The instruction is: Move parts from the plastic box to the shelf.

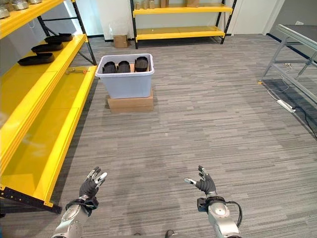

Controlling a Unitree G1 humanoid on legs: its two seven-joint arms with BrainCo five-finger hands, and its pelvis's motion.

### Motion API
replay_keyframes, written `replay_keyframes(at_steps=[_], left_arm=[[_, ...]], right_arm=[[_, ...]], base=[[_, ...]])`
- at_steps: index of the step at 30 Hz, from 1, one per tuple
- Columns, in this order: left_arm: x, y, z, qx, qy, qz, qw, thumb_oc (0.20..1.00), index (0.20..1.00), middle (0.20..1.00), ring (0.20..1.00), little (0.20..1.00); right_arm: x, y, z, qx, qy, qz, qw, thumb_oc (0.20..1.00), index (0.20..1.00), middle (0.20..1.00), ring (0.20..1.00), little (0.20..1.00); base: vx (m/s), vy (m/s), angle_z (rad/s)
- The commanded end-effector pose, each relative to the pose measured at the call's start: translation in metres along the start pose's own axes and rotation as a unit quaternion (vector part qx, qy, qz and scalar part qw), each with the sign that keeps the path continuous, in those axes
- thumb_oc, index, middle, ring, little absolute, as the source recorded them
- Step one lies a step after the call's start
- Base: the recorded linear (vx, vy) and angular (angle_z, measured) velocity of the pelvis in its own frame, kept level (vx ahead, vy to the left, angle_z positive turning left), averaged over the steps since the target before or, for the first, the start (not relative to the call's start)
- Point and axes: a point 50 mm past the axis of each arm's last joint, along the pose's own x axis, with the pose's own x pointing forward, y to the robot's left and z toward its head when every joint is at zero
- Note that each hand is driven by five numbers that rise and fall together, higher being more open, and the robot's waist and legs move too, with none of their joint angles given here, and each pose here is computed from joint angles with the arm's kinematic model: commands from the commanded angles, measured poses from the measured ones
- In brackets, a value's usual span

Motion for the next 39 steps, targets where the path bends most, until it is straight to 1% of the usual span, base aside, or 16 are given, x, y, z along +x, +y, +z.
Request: replay_keyframes(at_steps=[1, 5, 12, 18, 20, 22, 23, 25, 29, 32, 35, 39], left_arm=[[0.01, 0.0, 0.022, 0.028, -0.043, 0.001, 0.999, 1.0, 1.0, 1.0, 1.0, 1.0], [0.009, 0.001, 0.018, 0.024, -0.034, 0.003, 0.999, 1.0, 1.0, 1.0, 1.0, 1.0], [0.013, -0.005, 0.02, 0.03, -0.022, -0.023, 0.999, 1.0, 1.0, 1.0, 1.0, 1.0], [0.014, -0.006, 0.024, 0.047, -0.024, -0.035, 0.998, 1.0, 1.0, 1.0, 1.0, 1.0], [0.015, -0.006, 0.028, 0.05, -0.027, -0.035, 0.998, 1.0, 1.0, 1.0, 1.0, 1.0], [0.018, -0.008, 0.034, 0.046, -0.029, -0.045, 0.998, 1.0, 1.0, 1.0, 1.0, 1.0], [0.019, -0.014, 0.026, 0.034, 0.013, -0.091, 0.995, 1.0, 1.0, 1.0, 1.0, 1.0], [0.018, -0.016, 0.025, 0.032, 0.017, -0.103, 0.994, 1.0, 1.0, 1.0, 1.0, 1.0], [0.019, -0.025, 0.022, 0.055, 0.024, -0.119, 0.991, 1.0, 1.0, 1.0, 1.0, 1.0], [0.019, -0.028, 0.018, 0.063, 0.036, -0.122, 0.99, 1.0, 1.0, 1.0, 1.0, 1.0], [0.014, -0.033, 0.007, 0.083, 0.054, -0.143, 0.985, 1.0, 1.0, 1.0, 1.0, 1.0], [0.014, -0.033, 0.007, 0.083, 0.054, -0.143, 0.985, 1.0, 1.0, 1.0, 1.0, 1.0]], right_arm=[[0.007, -0.004, 0.029, -0.08, -0.077, -0.013, 0.994, 1.0, 1.0, 1.0, 1.0, 1.0], [0.007, -0.006, 0.027, -0.077, -0.067, -0.013, 0.995, 1.0, 1.0, 1.0, 1.0, 1.0], [0.007, -0.009, 0.026, -0.061, -0.066, -0.017, 0.996, 1.0, 1.0, 1.0, 1.0, 1.0], [0.009, -0.004, 0.032, -0.044, -0.076, -0.005, 0.996, 1.0, 1.0, 1.0, 1.0, 1.0], [0.01, 0.002, 0.038, -0.043, -0.09, 0.009, 0.995, 1.0, 1.0, 1.0, 1.0, 1.0], [0.013, 0.004, 0.046, -0.039, -0.102, 0.004, 0.994, 1.0, 1.0, 1.0, 1.0, 1.0], [0.015, 0.002, 0.05, -0.033, -0.107, -0.005, 0.994, 1.0, 1.0, 1.0, 1.0, 1.0], [0.017, -0.001, 0.053, -0.032, -0.11, -0.01, 0.993, 1.0, 1.0, 1.0, 1.0, 1.0], [0.012, -0.018, 0.05, -0.031, -0.109, -0.036, 0.993, 1.0, 1.0, 1.0, 1.0, 1.0], [0.009, -0.02, 0.046, -0.037, -0.107, -0.047, 0.992, 1.0, 1.0, 1.0, 1.0, 1.0], [0.011, -0.032, 0.041, -0.01, -0.092, -0.075, 0.993, 1.0, 1.0, 1.0, 1.0, 1.0], [0.011, -0.032, 0.041, -0.01, -0.092, -0.075, 0.993, 1.0, 1.0, 1.0, 1.0, 1.0]], base=[[0.02, 0.119, 0.02], [0.03, 0.117, 0.02], [0.04, 0.17, 0.01], [0.04, 0.151, -0.02], [-0.01, 0.218, -0.04], [-0.01, 0.291, -0.2], [0.05, 0.26, -0.21], [0.05, 0.175, -0.17], [0.15, 0.002, -0.04], [0.23, -0.089, 0.73], [0.35, -0.13, -0.06], [0.12, -0.059, 0.04]])
